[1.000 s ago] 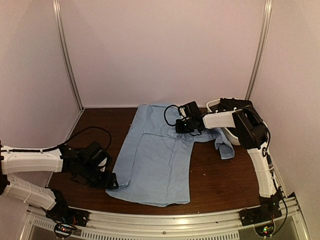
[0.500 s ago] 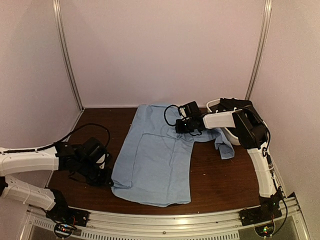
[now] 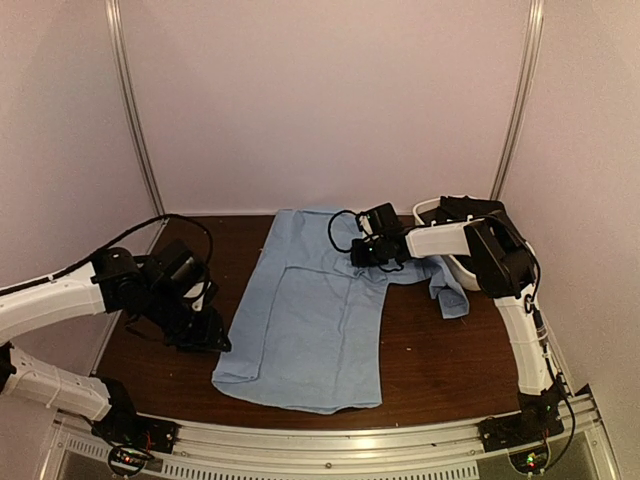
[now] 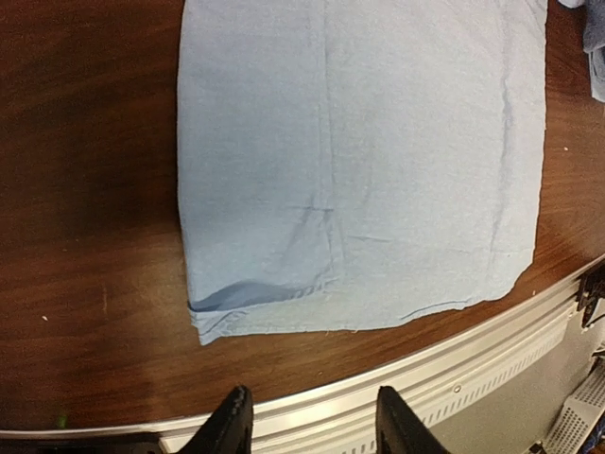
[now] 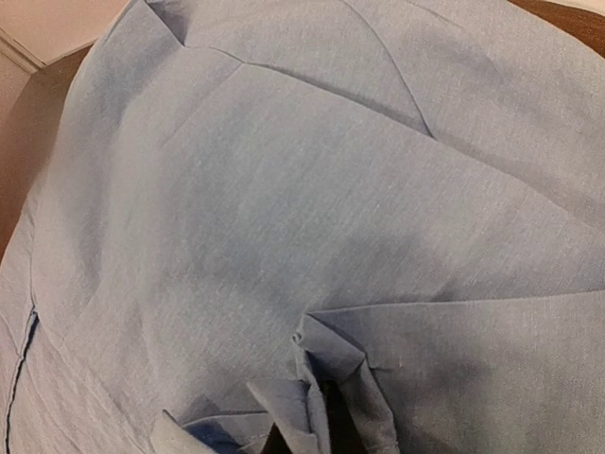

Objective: Fold and stack the long sleeve shirts
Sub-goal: Adjust the sleeve of the 1/3-folded shirt, then move the 1/3-folded shirt to the center of the board, then adjust the sleeve of the 1/3-folded shirt.

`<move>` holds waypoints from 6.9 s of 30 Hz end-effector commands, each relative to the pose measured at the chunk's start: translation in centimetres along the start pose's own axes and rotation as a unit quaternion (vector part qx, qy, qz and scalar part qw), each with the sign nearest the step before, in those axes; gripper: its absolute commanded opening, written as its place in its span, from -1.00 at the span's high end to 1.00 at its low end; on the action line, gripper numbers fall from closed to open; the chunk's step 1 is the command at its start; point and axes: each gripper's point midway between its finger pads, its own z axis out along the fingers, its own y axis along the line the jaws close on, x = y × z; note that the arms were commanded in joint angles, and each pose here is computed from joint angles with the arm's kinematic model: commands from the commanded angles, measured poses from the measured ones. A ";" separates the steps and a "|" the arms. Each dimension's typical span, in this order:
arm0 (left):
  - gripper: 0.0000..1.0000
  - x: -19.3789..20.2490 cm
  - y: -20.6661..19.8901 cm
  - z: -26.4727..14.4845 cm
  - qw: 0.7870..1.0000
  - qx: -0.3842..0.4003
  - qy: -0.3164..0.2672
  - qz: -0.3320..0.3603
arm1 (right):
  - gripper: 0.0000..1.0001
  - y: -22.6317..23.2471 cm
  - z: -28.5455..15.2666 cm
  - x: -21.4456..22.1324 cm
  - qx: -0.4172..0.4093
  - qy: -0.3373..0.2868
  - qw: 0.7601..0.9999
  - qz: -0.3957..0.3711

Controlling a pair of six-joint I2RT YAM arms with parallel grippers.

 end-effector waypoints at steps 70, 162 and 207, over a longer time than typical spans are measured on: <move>-0.13 -3.5 -0.8 3.5 0.998 -0.008 -0.040 0.042 | 1.00 3.3 -6.0 -0.9 -0.028 0.011 0.999 -0.016; 1.00 -6.2 -8.1 1.7 0.966 0.022 -0.254 0.051 | -0.26 13.5 -8.3 2.8 -0.099 0.013 0.993 -0.057; 0.10 -12.7 1.0 3.3 0.978 0.007 -0.208 0.016 | 0.24 14.8 -3.9 4.2 -0.101 0.048 0.992 -0.049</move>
